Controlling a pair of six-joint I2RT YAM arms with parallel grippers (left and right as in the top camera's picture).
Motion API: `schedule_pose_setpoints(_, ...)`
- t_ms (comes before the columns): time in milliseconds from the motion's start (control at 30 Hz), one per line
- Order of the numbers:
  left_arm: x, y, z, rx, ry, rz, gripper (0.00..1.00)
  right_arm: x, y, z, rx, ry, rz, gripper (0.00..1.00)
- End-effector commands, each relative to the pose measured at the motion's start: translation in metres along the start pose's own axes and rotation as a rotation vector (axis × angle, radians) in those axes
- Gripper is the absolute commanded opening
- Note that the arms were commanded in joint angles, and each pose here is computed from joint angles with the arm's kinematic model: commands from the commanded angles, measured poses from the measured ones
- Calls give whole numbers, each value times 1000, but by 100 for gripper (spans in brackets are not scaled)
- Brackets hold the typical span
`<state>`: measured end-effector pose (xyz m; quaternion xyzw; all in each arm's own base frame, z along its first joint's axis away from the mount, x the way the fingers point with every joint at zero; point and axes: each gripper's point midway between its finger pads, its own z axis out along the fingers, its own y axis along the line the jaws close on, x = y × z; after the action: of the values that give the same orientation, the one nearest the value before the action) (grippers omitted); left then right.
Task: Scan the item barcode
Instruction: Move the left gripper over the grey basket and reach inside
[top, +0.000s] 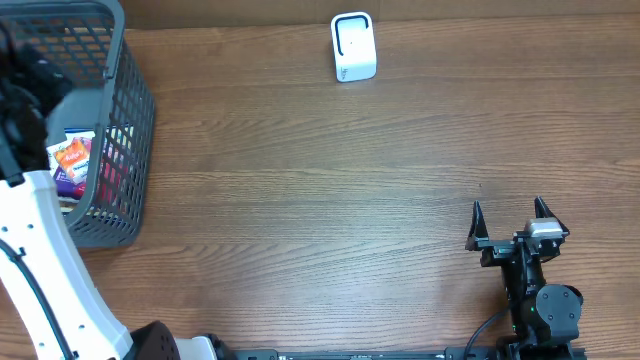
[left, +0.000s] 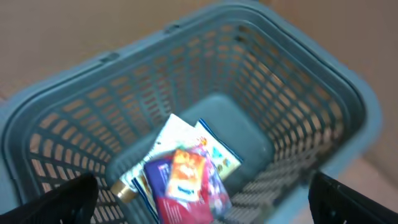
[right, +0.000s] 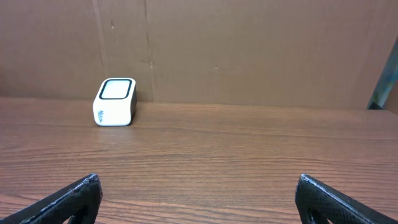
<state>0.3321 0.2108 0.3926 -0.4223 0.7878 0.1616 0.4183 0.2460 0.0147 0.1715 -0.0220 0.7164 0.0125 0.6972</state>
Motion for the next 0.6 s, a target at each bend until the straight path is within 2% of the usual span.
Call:
schedule_pose_setpoints(0, -1, 4, 17, -36, 14, -50, 100, 1, -1, 0, 6, -8, 7, 100)
schedule_pose_setpoints(267, 12, 9, 58, -143, 70, -13, 100, 1, -1, 0, 6, -8, 7, 100)
schedule_pose_setpoints(400, 35, 16, 87, -185, 176, 11, 100, 1, -1, 0, 6, -8, 7, 100)
schedule_pose_setpoints(567, 75, 13, 120, -141, 364, 63, 100, 1, -1, 0, 6, -8, 7, 100)
